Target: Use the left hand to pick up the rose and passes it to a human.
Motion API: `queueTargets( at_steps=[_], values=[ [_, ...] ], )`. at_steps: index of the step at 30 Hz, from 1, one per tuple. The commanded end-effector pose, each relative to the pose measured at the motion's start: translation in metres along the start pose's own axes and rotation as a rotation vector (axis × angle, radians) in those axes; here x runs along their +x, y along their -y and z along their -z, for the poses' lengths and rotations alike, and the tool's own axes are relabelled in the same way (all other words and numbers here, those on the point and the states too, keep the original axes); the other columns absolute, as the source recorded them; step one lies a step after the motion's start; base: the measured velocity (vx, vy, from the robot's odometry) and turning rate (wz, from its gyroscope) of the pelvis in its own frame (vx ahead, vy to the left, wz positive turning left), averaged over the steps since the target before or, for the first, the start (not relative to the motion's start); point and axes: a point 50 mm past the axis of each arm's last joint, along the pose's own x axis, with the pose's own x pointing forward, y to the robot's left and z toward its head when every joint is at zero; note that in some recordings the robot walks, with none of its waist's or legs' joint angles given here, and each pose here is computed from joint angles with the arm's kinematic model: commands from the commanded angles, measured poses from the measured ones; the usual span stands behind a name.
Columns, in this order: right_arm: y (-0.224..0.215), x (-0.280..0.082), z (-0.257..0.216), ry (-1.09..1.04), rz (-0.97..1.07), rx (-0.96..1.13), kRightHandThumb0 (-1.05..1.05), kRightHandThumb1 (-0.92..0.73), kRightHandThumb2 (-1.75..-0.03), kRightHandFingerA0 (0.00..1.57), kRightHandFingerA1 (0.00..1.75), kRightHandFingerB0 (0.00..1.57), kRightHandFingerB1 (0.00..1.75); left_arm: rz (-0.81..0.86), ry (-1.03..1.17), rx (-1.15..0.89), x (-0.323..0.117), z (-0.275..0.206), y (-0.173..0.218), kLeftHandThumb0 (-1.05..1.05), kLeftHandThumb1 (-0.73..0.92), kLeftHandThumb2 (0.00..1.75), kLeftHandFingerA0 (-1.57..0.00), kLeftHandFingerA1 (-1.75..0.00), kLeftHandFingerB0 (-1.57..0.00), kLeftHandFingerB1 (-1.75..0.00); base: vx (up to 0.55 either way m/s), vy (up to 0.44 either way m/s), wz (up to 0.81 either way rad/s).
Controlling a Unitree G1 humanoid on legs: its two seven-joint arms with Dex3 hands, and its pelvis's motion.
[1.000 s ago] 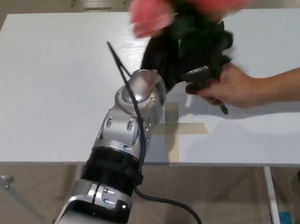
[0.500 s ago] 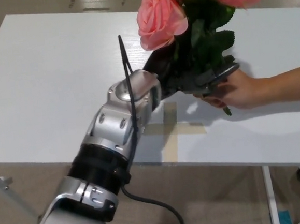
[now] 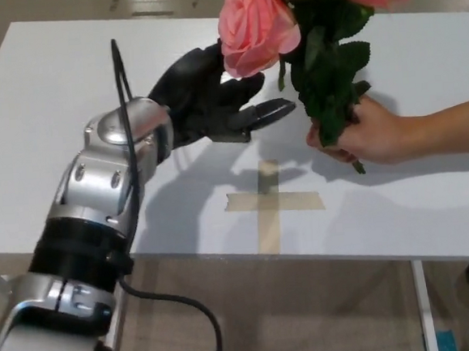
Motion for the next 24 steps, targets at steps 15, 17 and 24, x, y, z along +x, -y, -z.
queueTargets(
  at_steps=[15,17,24],
  values=[
    [-0.001,-0.004,0.019,-0.054,-0.011,0.003,-0.29,-0.69,-0.60,0.73,0.46,0.57,0.40,0.002,0.015,0.103,-0.107,0.022,-0.047,-0.74,0.43,0.81,0.00,0.00,0.00,-0.05,0.00,0.000,0.00],
    [0.000,-0.004,0.020,-0.056,-0.011,0.001,-0.29,-0.69,-0.60,0.73,0.46,0.57,0.40,0.002,0.037,0.105,-0.124,0.025,-0.043,-0.72,0.42,0.81,0.00,-0.03,0.00,-0.08,0.00,0.000,0.00],
    [0.000,-0.005,0.026,-0.069,-0.010,0.007,-0.36,-0.60,-0.77,0.67,0.56,0.52,0.50,0.009,0.121,0.128,-0.189,0.038,-0.031,-0.65,0.38,0.81,-0.03,-0.23,-0.03,-0.26,0.00,0.000,0.00]
  ],
)
